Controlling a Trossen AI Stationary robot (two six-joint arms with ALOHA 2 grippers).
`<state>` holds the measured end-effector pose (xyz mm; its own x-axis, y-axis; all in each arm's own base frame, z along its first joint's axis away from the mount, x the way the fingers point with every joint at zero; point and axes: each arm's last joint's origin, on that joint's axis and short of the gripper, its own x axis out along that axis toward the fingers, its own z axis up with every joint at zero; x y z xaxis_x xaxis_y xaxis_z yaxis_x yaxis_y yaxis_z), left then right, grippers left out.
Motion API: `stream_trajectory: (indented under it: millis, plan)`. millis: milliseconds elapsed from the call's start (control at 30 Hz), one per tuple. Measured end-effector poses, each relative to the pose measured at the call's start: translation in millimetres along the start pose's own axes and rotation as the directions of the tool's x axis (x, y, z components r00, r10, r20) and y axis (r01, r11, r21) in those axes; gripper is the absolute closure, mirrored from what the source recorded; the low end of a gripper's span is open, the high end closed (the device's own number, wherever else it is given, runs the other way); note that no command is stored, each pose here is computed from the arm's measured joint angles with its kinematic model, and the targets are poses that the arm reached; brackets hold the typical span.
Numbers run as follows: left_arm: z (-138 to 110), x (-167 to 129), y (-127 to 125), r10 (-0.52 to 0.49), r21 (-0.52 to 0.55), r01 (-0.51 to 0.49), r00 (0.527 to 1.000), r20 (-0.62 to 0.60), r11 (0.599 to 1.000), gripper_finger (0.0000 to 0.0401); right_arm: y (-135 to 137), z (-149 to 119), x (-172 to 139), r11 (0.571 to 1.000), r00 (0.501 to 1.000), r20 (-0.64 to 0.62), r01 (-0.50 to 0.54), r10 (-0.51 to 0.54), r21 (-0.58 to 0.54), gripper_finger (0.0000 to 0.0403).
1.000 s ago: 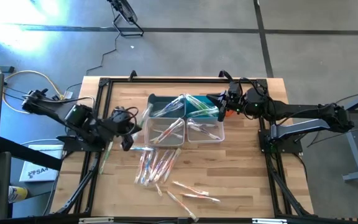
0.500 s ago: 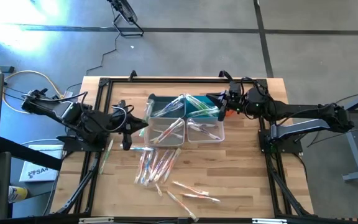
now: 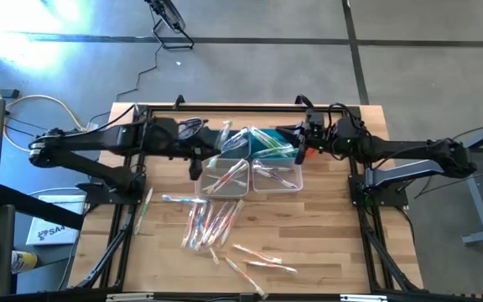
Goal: Pick & Place Toothbrushes
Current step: Put the green toothbrush into the blue bin
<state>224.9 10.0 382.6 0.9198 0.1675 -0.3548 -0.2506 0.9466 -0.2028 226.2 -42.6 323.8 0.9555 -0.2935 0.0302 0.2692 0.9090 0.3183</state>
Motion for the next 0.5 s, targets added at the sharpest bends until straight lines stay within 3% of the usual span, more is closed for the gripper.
stream_trajectory:
  millis: [200,500]
  plan:
    - [7.6,29.3,14.7,-0.079,0.026,0.078,0.997,0.026,0.997,0.0385,2.8,-1.1,8.9,0.997,0.997,0.030,-0.078,0.077,0.004,0.0400]
    - [18.4,47.3,37.9,-0.147,0.059,0.142,0.985,0.090,0.988,0.0385,2.0,-11.6,23.8,0.995,0.995,0.025,-0.097,0.097,0.030,0.0400]
